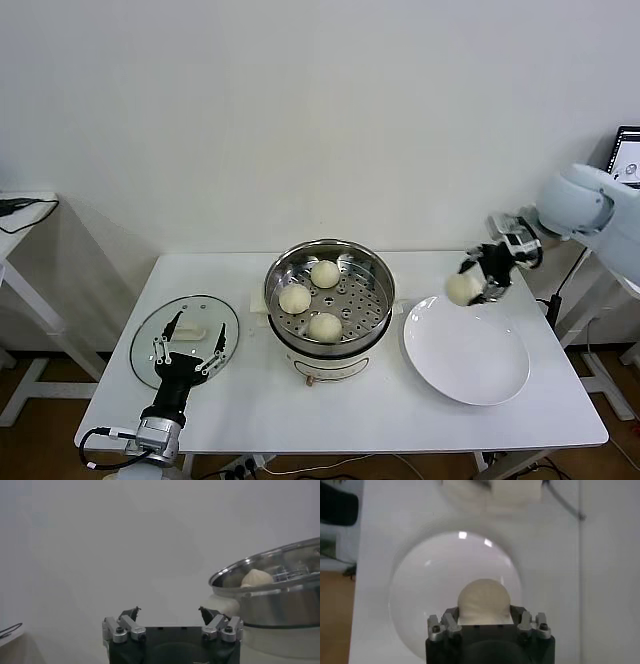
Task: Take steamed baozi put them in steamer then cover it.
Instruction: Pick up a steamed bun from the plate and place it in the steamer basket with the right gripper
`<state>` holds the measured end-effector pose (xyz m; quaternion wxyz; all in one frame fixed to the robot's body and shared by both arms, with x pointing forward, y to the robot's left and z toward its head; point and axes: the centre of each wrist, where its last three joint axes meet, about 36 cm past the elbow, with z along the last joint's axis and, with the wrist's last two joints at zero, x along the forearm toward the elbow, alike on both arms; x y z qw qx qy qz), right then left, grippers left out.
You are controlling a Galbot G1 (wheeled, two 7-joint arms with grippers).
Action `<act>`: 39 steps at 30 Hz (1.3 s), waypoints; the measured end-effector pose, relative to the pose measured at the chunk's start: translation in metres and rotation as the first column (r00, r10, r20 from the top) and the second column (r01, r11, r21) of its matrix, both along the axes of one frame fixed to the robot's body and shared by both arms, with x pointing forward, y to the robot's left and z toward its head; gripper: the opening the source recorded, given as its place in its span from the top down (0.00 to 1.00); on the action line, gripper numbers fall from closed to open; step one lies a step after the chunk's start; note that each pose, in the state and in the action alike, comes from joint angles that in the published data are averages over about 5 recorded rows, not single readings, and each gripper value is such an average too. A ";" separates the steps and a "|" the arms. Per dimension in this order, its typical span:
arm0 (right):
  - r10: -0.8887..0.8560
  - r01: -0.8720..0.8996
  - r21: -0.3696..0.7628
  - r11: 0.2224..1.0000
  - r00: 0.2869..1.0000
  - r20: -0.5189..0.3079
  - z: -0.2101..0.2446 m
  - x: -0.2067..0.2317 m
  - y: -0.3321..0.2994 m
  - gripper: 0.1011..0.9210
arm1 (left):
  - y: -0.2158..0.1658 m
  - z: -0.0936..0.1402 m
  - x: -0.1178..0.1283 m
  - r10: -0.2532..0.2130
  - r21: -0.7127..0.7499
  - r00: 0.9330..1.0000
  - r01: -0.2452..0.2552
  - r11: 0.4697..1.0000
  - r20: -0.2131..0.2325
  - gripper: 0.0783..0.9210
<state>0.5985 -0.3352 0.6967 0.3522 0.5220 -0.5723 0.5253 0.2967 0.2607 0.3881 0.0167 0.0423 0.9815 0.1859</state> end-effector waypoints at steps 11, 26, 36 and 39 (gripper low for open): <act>0.055 -0.055 -0.009 0.998 0.998 -0.036 0.034 -0.007 0.098 0.28 | 0.004 0.003 0.005 0.004 -0.011 1.000 -0.004 1.000 0.012 0.12; 0.078 -0.086 -0.089 0.992 0.993 -0.089 -0.007 0.038 0.189 0.28 | 0.015 0.002 0.008 0.019 -0.015 1.000 -0.019 1.000 0.008 0.12; 0.053 -0.065 -0.122 0.990 0.994 -0.099 -0.046 0.064 0.210 0.28 | 0.021 -0.001 0.009 0.027 -0.017 1.000 -0.027 0.999 0.001 0.12; 0.047 -0.060 -0.130 0.990 0.994 -0.102 -0.055 0.068 0.213 0.28 | 0.021 -0.001 0.009 0.027 -0.018 1.000 -0.027 0.999 0.001 0.12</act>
